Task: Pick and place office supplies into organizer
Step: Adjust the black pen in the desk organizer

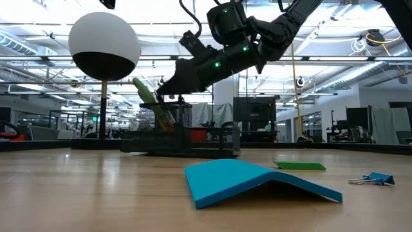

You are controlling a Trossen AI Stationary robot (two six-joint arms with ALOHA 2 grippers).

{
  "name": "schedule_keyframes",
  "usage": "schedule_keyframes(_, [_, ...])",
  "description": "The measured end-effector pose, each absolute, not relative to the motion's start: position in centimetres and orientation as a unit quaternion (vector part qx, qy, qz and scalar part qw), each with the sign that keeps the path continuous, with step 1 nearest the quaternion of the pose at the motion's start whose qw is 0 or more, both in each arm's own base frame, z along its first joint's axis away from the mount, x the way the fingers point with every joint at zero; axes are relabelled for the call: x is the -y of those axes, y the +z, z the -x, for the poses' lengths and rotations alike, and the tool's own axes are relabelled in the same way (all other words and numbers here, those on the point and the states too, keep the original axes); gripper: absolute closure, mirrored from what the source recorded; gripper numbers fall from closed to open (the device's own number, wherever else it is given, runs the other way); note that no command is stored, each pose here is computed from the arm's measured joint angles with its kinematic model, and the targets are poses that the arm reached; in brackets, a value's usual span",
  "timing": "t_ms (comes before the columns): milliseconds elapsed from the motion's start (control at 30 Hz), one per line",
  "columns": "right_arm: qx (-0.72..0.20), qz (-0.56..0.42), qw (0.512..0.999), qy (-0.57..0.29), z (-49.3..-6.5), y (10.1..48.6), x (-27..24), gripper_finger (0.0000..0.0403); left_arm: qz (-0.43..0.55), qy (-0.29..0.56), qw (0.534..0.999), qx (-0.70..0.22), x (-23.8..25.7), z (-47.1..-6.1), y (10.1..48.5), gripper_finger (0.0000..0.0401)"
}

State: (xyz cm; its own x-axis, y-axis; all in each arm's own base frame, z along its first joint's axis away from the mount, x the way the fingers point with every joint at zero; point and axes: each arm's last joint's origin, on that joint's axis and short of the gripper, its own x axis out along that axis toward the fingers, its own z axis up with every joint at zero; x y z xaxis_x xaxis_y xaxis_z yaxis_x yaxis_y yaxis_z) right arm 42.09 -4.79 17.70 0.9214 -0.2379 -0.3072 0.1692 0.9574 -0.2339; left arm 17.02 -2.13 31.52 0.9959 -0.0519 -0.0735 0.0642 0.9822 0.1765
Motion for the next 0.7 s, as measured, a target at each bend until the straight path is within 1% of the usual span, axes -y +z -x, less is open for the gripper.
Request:
schedule_keyframes(300, [-0.168, 0.098, 0.975, -0.11, -42.09, 17.7, 4.83, 0.0236, -0.09, -0.029, 0.995, -0.034, 2.13, -17.02, 31.52, 0.027])
schedule_keyframes(700, [-0.168, 0.085, 0.98, -0.072, -42.13, 17.63, 4.41, 0.0238, -0.09, -0.029, 0.995, -0.034, 2.13, -17.02, 31.52, 0.027])
